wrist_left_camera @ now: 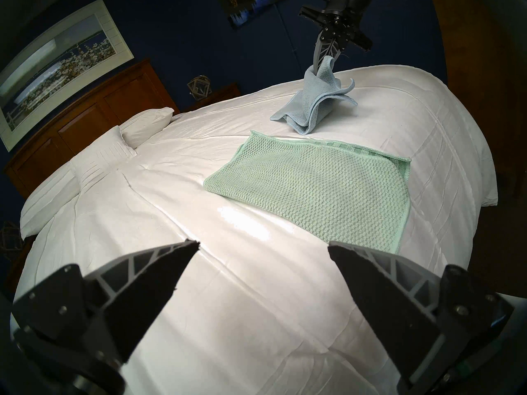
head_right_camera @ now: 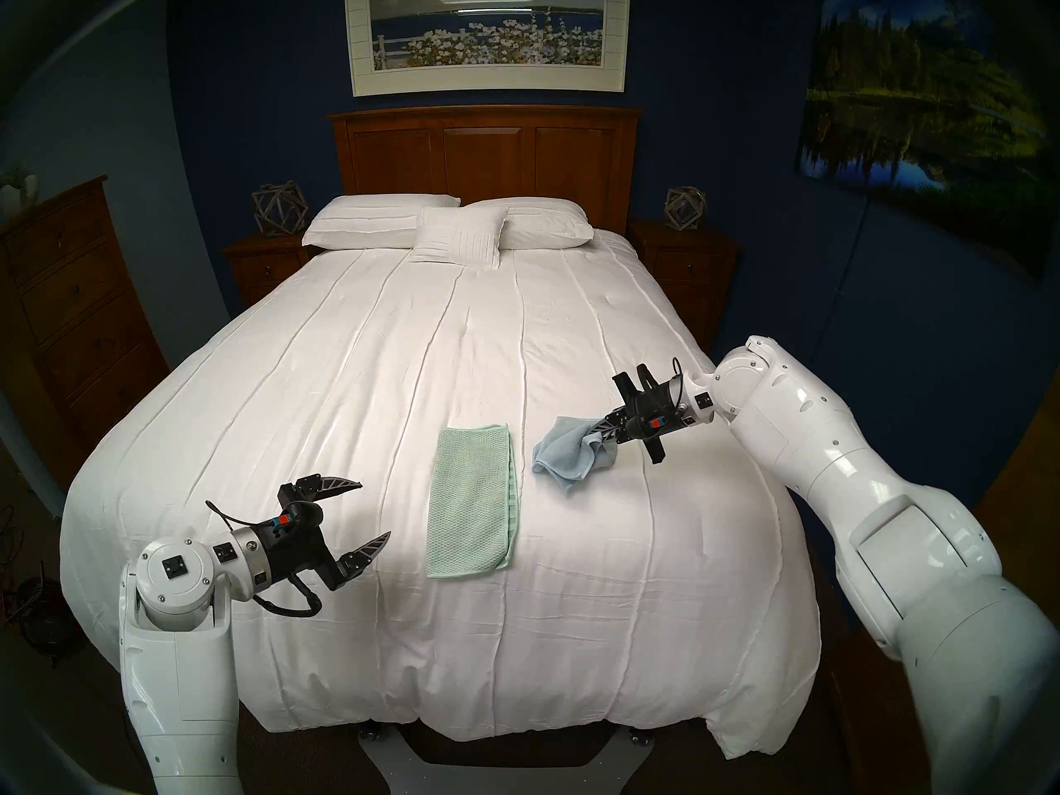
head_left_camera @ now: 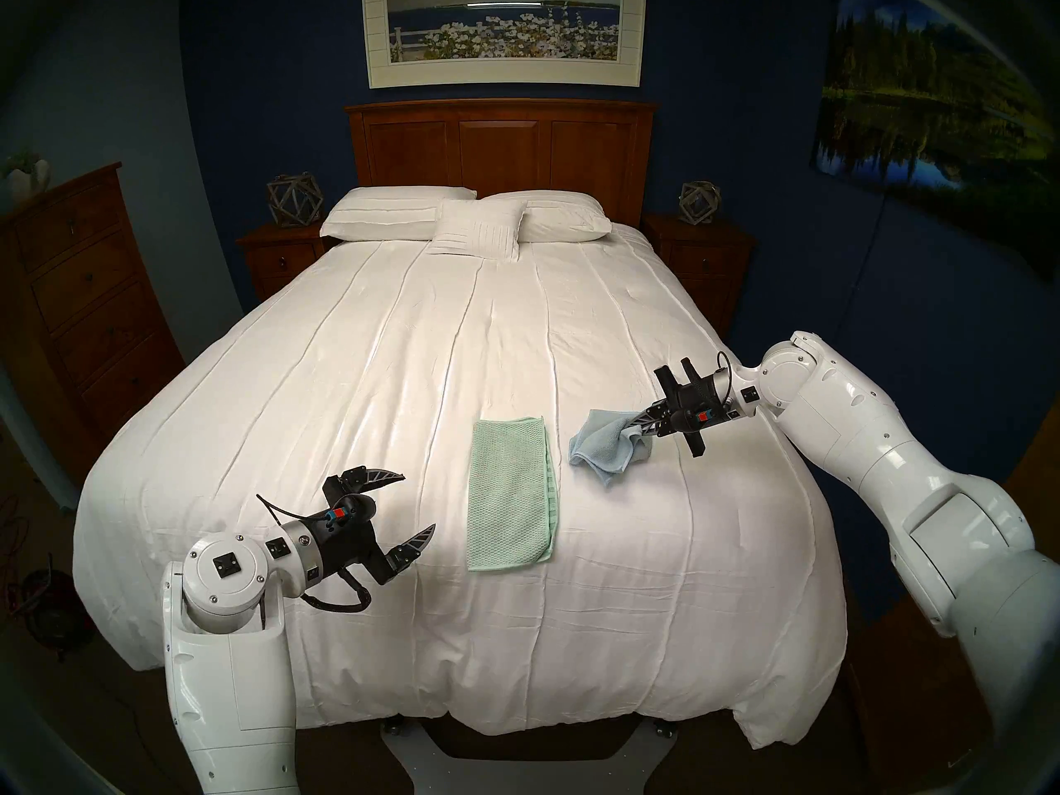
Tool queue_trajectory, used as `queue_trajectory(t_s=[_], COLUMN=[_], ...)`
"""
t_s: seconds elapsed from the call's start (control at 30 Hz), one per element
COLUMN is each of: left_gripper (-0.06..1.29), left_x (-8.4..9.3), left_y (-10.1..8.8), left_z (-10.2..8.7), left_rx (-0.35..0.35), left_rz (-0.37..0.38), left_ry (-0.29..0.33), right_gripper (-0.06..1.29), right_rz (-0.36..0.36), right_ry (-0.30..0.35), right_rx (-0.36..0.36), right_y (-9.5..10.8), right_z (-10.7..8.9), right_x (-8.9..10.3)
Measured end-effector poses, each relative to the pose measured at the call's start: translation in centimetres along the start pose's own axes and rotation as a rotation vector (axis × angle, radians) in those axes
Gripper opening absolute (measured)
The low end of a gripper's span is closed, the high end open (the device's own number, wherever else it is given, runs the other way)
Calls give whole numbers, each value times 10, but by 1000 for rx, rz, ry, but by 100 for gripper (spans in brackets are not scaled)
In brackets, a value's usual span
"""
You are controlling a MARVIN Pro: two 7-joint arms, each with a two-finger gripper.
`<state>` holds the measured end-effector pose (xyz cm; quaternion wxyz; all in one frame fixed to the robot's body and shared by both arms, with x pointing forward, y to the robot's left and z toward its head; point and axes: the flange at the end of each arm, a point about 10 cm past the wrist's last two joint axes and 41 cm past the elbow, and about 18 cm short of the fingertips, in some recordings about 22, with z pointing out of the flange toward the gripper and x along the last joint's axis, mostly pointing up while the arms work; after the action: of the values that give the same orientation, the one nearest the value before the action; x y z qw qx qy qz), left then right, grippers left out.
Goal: Fold the hand towels twice and stack them up
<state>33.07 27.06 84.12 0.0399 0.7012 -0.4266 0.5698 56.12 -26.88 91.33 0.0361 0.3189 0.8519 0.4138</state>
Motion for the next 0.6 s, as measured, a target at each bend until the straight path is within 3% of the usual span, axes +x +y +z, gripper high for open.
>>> queue_trajectory(t_s=[0.33,0.6], left_gripper=[127,127], left_x=[0,0], left_y=[0,0], left_z=[0,0], left_rx=[0,0], left_rz=[0,0], left_ry=[0,0], right_gripper=[-3,-3], right_rz=[79,100], right_ry=[-82,-119], right_rx=[14,40], right_y=[6,5], right_z=[3,6], right_x=[-24,-35])
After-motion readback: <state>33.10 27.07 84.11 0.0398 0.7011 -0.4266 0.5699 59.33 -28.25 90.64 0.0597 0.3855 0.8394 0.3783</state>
